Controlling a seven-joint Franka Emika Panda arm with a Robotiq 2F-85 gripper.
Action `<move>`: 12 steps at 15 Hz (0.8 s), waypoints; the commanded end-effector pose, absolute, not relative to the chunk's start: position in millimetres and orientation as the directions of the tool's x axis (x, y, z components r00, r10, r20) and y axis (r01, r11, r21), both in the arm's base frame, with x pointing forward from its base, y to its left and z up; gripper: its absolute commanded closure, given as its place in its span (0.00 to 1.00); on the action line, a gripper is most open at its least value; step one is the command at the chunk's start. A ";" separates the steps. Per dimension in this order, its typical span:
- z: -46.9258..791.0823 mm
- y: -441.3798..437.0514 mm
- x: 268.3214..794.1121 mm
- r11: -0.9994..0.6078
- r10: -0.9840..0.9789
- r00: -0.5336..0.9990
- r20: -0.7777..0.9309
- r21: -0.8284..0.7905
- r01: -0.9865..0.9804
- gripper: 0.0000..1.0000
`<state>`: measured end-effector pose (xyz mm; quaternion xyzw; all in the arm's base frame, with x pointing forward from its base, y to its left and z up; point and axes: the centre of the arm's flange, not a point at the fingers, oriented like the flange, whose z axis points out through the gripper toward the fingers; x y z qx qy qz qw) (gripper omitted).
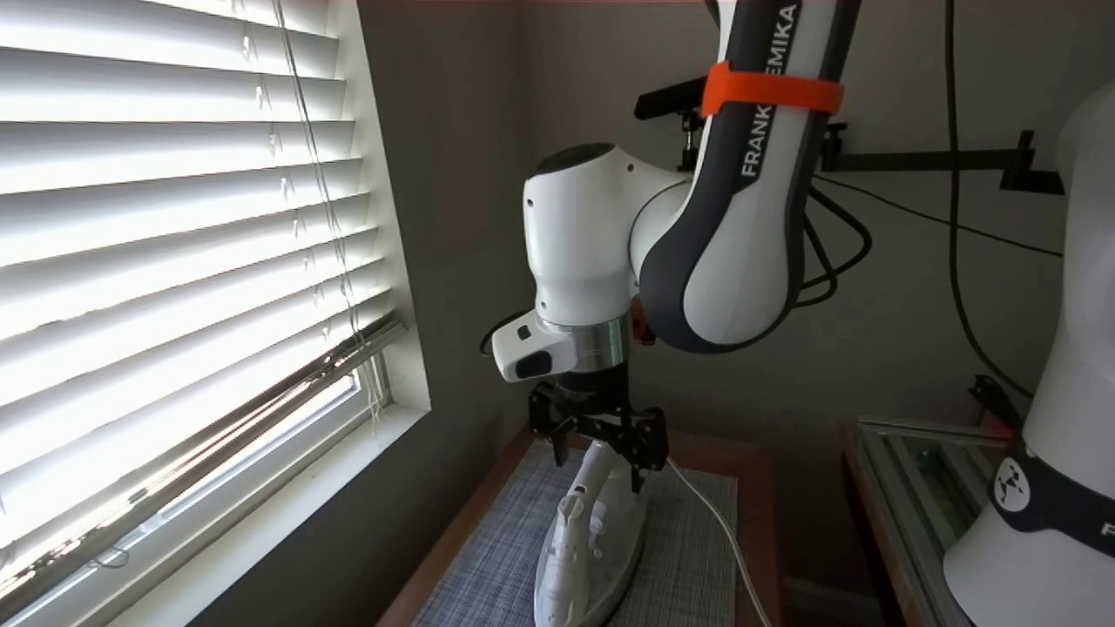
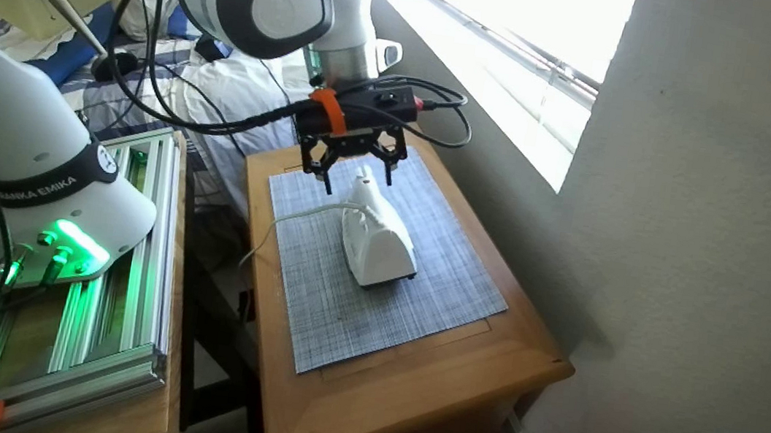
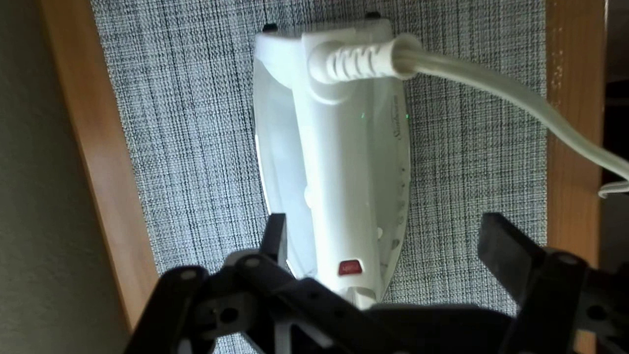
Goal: Rotate the iron to face the window then press the button on the handle.
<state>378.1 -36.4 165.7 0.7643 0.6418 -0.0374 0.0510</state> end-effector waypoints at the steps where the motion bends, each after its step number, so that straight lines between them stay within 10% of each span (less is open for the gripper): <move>1: 144.2 -40.8 383.4 -0.153 0.982 0.156 -0.108 0.032 0.988 0.00; 5: 134.1 -38.8 385.3 -0.145 0.984 0.147 -0.100 0.028 0.989 0.05; 12: 126.8 -39.1 391.9 -0.140 0.985 0.142 -0.097 0.032 0.990 0.64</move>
